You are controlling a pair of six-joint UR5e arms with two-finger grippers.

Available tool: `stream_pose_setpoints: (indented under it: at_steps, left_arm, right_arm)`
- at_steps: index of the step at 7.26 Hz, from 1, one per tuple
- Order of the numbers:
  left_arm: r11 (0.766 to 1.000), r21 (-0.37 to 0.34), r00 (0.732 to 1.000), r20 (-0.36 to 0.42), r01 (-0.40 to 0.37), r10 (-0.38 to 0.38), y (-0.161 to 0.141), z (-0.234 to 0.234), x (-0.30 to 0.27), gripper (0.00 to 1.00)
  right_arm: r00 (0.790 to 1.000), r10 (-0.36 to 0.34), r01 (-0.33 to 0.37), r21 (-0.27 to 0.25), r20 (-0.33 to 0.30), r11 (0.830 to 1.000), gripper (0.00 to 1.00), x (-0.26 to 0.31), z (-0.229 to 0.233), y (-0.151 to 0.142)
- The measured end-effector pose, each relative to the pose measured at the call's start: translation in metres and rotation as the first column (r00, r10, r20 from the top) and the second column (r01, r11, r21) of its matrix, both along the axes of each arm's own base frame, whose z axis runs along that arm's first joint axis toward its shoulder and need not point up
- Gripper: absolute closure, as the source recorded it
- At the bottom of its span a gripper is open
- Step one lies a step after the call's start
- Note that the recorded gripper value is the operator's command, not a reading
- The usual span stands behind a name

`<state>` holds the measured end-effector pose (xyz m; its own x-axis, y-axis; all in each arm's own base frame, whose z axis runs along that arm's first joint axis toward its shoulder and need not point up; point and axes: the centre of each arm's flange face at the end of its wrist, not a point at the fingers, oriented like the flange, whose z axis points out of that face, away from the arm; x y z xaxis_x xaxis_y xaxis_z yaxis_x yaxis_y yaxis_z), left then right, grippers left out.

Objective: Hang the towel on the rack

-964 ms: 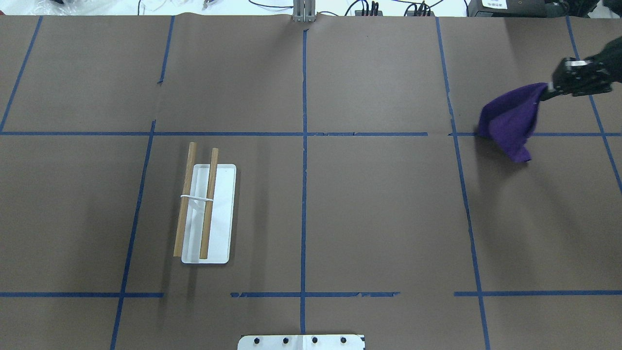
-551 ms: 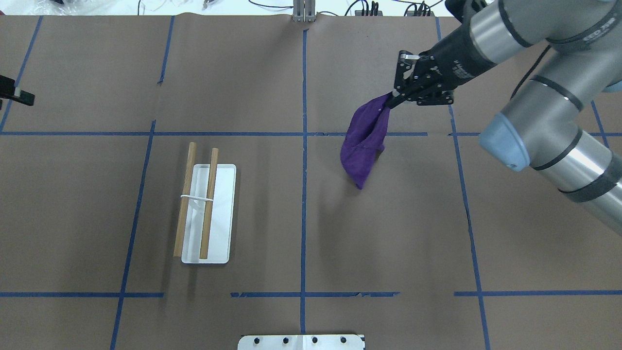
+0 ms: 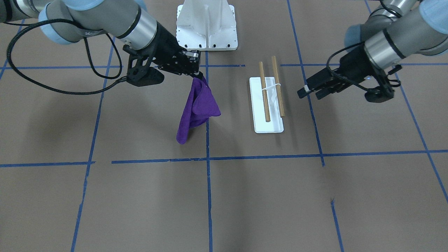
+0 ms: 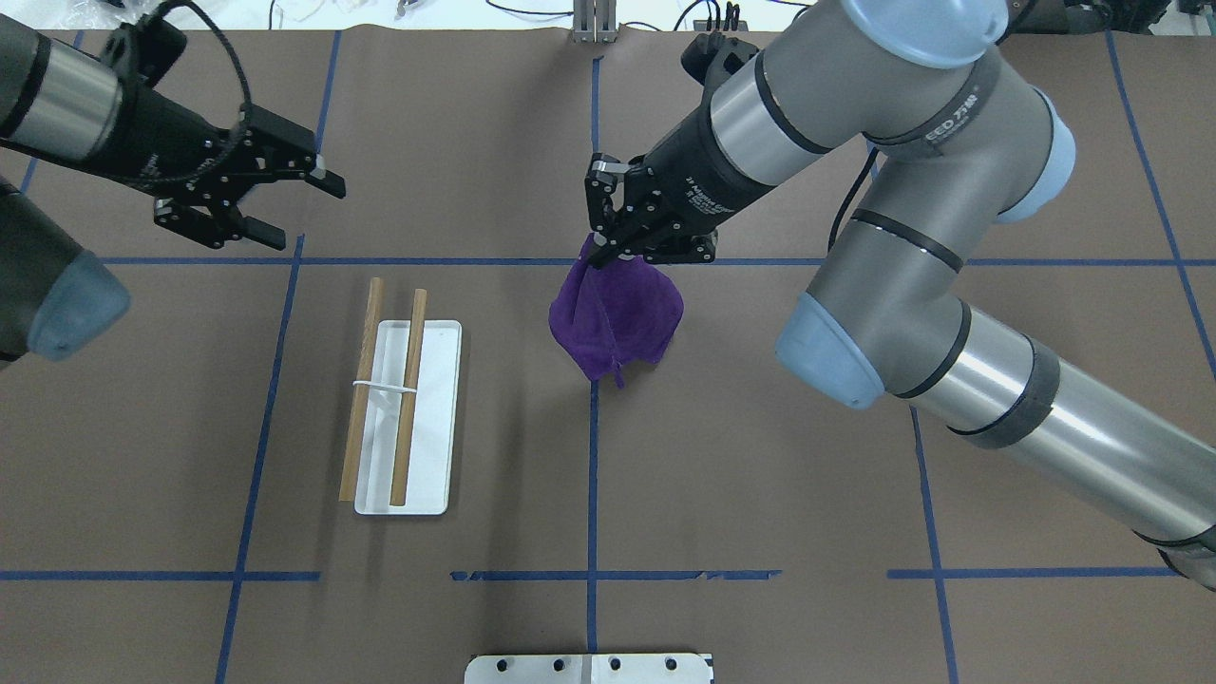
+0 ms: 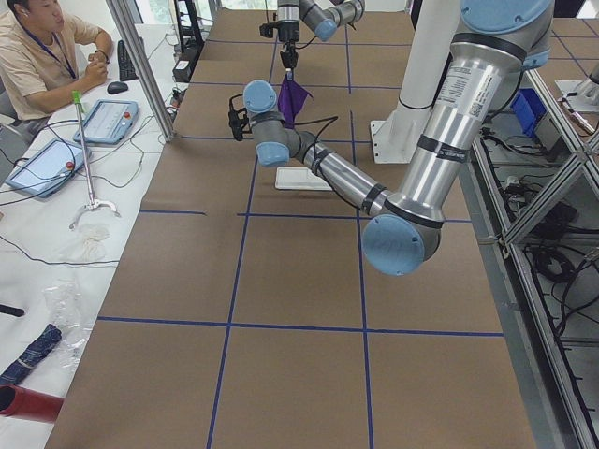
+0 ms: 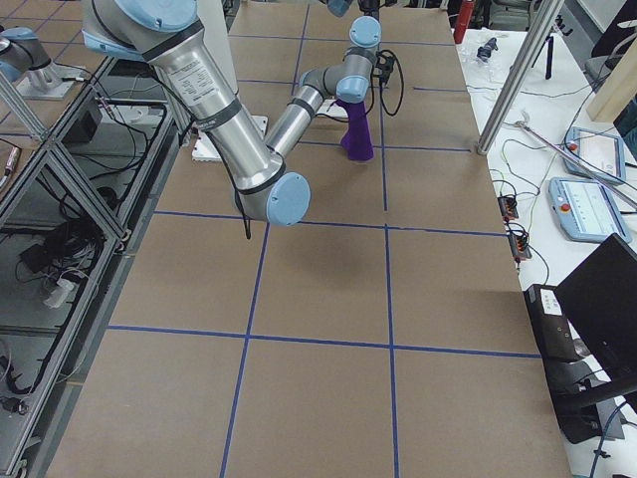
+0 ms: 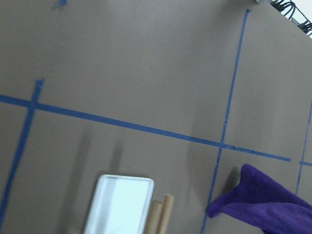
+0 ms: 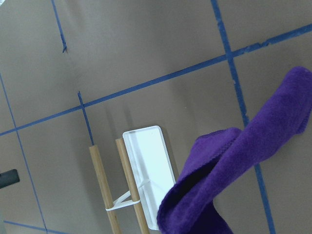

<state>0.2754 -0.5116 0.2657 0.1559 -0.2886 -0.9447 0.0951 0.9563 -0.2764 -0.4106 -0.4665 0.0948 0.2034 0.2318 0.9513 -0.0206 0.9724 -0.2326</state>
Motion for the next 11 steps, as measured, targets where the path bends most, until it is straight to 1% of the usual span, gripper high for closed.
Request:
stream_pose_setpoints:
  at_steps: [1, 2, 3, 4, 6, 7, 8, 9, 10, 11]
  left_arm:
    - [0.999, -0.029, 1.0, -0.002, -0.015, 0.015, 0.001, -0.023, 0.018, 0.04]
    - [0.998, -0.056, 1.0, 0.006, -0.025, 0.025, -0.002, -0.044, 0.031, 0.04]
    - [0.995, -0.095, 0.999, 0.015, -0.032, 0.033, -0.003, -0.06, 0.043, 0.04]
    - [0.989, -0.142, 0.999, 0.016, -0.038, 0.041, -0.001, -0.072, 0.055, 0.06]
    - [0.974, -0.22, 0.999, 0.0, -0.051, 0.052, 0.008, -0.094, 0.073, 0.08]
    - [0.968, -0.243, 0.998, -0.008, -0.059, 0.059, 0.014, -0.103, 0.083, 0.08]
    - [0.965, -0.253, 0.998, -0.011, -0.065, 0.065, 0.022, -0.11, 0.095, 0.12]
    - [0.964, -0.256, 0.997, -0.011, -0.07, 0.07, 0.028, -0.113, 0.106, 0.21]
    - [0.964, -0.256, 0.997, -0.012, -0.074, 0.074, 0.033, -0.114, 0.112, 0.5]
    - [0.962, -0.262, 0.997, -0.013, -0.077, 0.076, 0.037, -0.116, 0.116, 0.99]
  right_arm:
    - [1.0, -0.027, 0.026, 0.056, 0.005, 0.998, 1.0, -0.01, -0.01, 0.008]
    - [0.999, -0.051, 0.049, 0.11, 0.01, 0.993, 1.0, -0.017, -0.018, 0.014]
    - [0.998, -0.064, 0.061, 0.143, 0.016, 0.988, 1.0, -0.024, -0.026, 0.019]
    - [0.998, -0.068, 0.064, 0.159, 0.019, 0.985, 1.0, -0.029, -0.033, 0.022]
    - [0.998, -0.066, 0.062, 0.169, 0.022, 0.984, 1.0, -0.035, -0.04, 0.022]
    - [0.998, -0.067, 0.062, 0.172, 0.023, 0.983, 1.0, -0.036, -0.042, 0.022]
    - [0.997, -0.068, 0.062, 0.177, 0.024, 0.982, 1.0, -0.036, -0.043, 0.023]
    - [0.997, -0.069, 0.063, 0.181, 0.024, 0.981, 1.0, -0.036, -0.043, 0.023]
    - [0.997, -0.069, 0.064, 0.184, 0.024, 0.981, 1.0, -0.037, -0.043, 0.023]
    - [0.997, -0.07, 0.064, 0.184, 0.025, 0.981, 1.0, -0.037, -0.044, 0.023]
